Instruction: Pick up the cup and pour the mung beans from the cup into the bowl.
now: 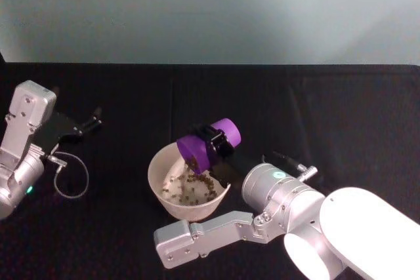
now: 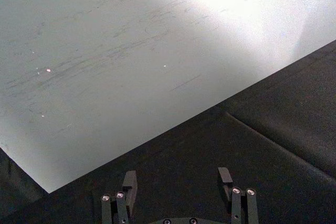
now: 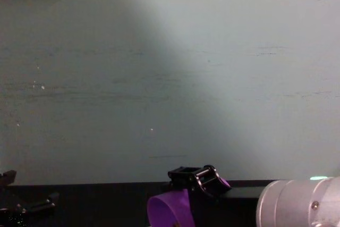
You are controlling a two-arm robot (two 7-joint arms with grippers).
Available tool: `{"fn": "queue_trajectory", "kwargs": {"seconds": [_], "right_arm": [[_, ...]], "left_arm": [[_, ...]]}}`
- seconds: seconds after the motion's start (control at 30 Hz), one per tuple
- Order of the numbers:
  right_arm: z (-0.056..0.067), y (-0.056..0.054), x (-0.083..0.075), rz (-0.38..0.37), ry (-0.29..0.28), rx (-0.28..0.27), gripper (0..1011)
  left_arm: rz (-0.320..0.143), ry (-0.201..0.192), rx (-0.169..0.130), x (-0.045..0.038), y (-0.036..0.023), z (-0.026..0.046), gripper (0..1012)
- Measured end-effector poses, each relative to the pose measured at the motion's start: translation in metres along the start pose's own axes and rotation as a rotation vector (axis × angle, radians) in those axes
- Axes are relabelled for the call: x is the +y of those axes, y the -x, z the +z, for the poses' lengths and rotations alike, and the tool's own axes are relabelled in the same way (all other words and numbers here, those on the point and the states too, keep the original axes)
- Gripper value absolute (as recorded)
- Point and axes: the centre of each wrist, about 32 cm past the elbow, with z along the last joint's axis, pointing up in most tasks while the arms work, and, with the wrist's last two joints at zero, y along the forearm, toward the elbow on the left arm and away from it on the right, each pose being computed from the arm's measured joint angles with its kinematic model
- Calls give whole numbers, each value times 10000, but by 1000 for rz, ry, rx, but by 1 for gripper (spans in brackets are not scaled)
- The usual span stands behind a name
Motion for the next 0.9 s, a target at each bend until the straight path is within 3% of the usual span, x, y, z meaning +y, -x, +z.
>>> {"fn": "queue_trajectory", "kwargs": {"seconds": [0.9], "right_arm": [[14,-13,-8,-2,11,-23,726]], "left_arm": [[0,0,0,0,0,0,1000]]}}
